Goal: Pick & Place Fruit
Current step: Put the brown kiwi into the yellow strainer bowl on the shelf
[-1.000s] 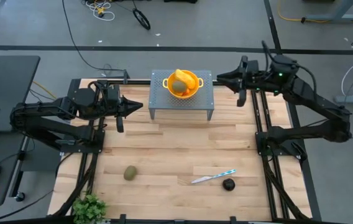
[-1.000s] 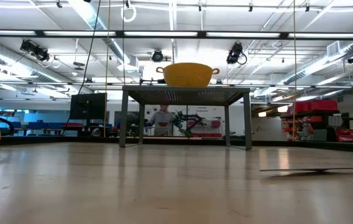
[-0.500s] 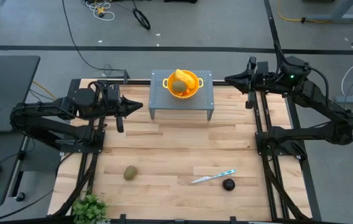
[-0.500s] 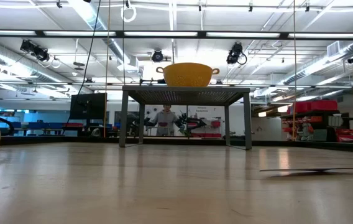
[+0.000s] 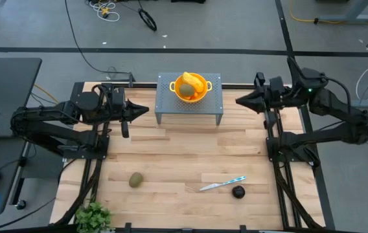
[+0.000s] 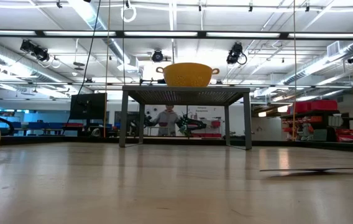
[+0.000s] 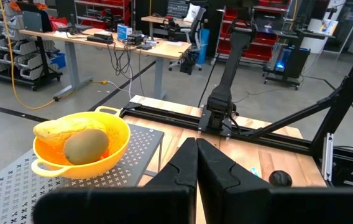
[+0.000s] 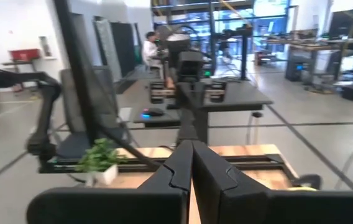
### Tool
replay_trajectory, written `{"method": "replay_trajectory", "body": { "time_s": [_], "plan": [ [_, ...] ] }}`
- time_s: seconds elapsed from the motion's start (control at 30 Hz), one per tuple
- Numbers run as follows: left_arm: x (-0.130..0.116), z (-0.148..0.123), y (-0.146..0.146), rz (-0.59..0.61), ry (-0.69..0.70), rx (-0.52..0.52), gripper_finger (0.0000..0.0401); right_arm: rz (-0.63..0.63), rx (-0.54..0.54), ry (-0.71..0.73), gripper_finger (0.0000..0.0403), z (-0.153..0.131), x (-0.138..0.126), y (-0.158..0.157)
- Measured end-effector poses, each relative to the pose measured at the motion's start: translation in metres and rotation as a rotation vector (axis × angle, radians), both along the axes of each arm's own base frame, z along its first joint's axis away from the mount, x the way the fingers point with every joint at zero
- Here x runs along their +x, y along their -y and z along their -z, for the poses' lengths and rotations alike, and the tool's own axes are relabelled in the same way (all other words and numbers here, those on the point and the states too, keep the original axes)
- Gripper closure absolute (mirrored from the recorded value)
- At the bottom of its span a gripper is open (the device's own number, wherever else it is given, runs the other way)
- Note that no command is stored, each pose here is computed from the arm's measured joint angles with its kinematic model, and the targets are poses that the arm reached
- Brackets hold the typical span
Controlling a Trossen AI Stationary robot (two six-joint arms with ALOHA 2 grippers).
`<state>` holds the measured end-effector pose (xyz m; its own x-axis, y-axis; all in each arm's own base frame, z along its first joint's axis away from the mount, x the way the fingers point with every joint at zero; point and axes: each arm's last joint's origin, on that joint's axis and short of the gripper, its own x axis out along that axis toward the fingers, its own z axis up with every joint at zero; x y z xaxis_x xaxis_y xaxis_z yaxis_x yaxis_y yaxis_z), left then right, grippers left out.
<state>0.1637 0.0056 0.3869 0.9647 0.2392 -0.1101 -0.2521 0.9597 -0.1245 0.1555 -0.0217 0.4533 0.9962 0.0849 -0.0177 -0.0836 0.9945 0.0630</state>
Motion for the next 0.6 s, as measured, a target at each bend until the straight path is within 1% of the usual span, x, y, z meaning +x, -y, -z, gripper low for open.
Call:
{"method": "replay_trajectory", "body": {
  "time_s": [0.23, 0.37, 0.5, 0.6],
  "plan": [
    [0.000, 0.000, 0.000, 0.001, 0.001, -0.004, 0.0396, -0.086, 0.047, -0.003, 0.0385, -0.002, -0.011, -0.015],
    [0.000, 0.000, 0.000, 0.008, 0.001, -0.008, 0.0396, -0.117, 0.048, 0.004, 0.0385, -0.003, -0.019, -0.020],
    [0.000, 0.000, 0.000, 0.007, 0.001, -0.008, 0.0396, -0.113, 0.047, 0.015, 0.0385, -0.004, -0.022, -0.021],
    [0.000, 0.000, 0.000, 0.008, 0.000, -0.008, 0.0396, -0.084, 0.047, 0.015, 0.0385, -0.004, -0.022, -0.021]
  ]
}}
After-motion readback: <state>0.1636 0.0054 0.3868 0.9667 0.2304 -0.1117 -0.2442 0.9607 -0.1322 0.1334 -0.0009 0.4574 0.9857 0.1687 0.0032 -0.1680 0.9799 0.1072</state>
